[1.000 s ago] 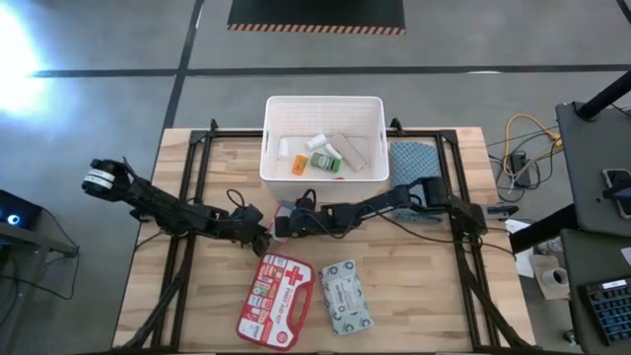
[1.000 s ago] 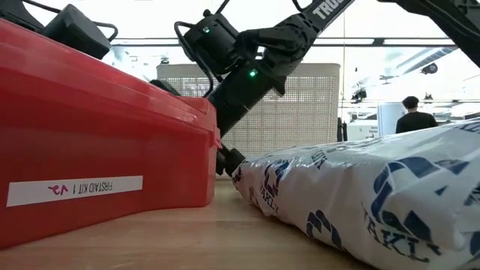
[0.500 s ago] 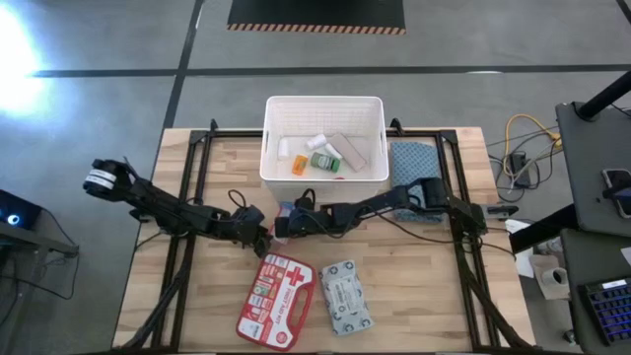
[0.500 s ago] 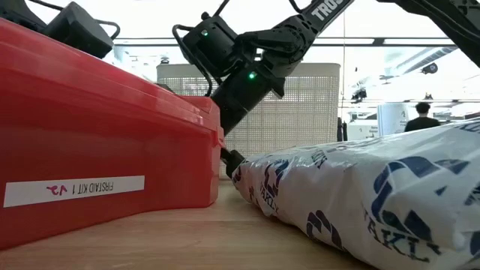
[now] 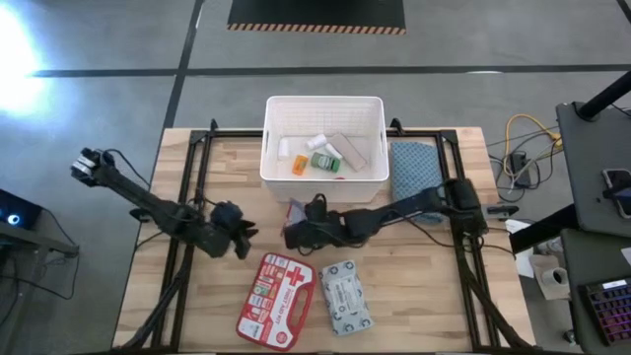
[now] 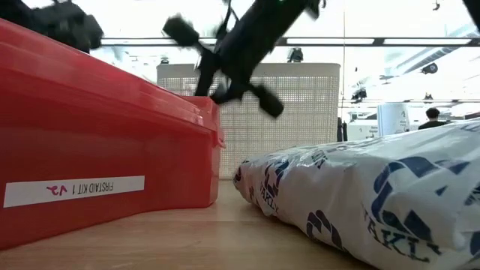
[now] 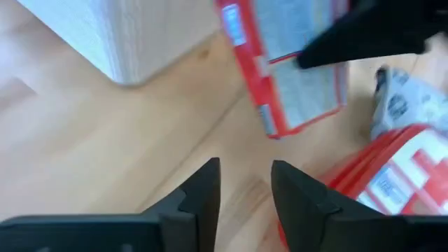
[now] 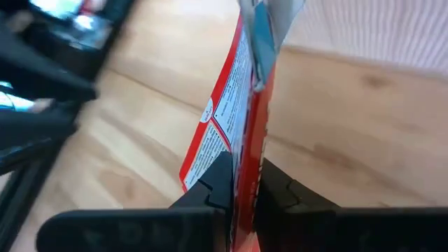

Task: Pick & place medical supplies in basket/bin
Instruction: Put the bandage box into the white bin

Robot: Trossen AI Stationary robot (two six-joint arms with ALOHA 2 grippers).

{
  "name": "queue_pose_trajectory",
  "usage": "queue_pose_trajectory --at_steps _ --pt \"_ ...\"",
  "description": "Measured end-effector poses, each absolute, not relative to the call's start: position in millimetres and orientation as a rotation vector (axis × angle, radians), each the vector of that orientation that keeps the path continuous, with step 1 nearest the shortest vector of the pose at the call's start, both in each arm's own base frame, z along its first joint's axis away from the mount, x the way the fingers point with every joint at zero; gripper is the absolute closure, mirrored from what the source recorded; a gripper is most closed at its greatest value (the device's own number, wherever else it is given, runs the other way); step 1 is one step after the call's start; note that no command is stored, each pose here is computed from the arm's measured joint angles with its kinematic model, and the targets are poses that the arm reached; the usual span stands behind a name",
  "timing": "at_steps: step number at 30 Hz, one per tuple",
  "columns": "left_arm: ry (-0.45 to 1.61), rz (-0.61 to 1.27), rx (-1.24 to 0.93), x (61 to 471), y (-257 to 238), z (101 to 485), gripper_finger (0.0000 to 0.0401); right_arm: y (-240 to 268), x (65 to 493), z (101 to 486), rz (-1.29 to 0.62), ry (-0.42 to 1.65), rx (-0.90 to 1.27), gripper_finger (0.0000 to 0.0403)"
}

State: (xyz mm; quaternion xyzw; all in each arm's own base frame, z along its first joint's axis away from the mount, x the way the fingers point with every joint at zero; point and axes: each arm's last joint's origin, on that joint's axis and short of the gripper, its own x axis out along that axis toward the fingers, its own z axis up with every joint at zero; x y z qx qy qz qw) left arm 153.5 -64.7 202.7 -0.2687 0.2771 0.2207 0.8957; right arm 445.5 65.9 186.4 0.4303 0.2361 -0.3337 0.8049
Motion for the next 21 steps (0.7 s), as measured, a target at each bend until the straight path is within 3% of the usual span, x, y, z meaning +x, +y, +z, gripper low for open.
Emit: queue_pose_trajectory --at_steps 7,11,16,21 --pt "0.449 0.469 -0.596 139.6 -61.0 225.8 0.0305 94.8 409.8 269.5 -0.660 0.323 0.795 0.0383" --pt "0.418 0.474 -0.606 138.8 -59.9 230.0 0.0306 84.6 390.6 320.8 -0.664 0.177 0.741 0.0382" --pt "0.408 0.472 -0.614 140.4 -60.8 230.3 0.0306 14.1 379.8 354.5 -0.714 0.152 0.750 0.0376" --pt "0.377 0.455 -0.645 143.0 -62.4 233.3 0.0304 -79.7 374.3 344.6 -0.692 0.300 0.868 0.0348"
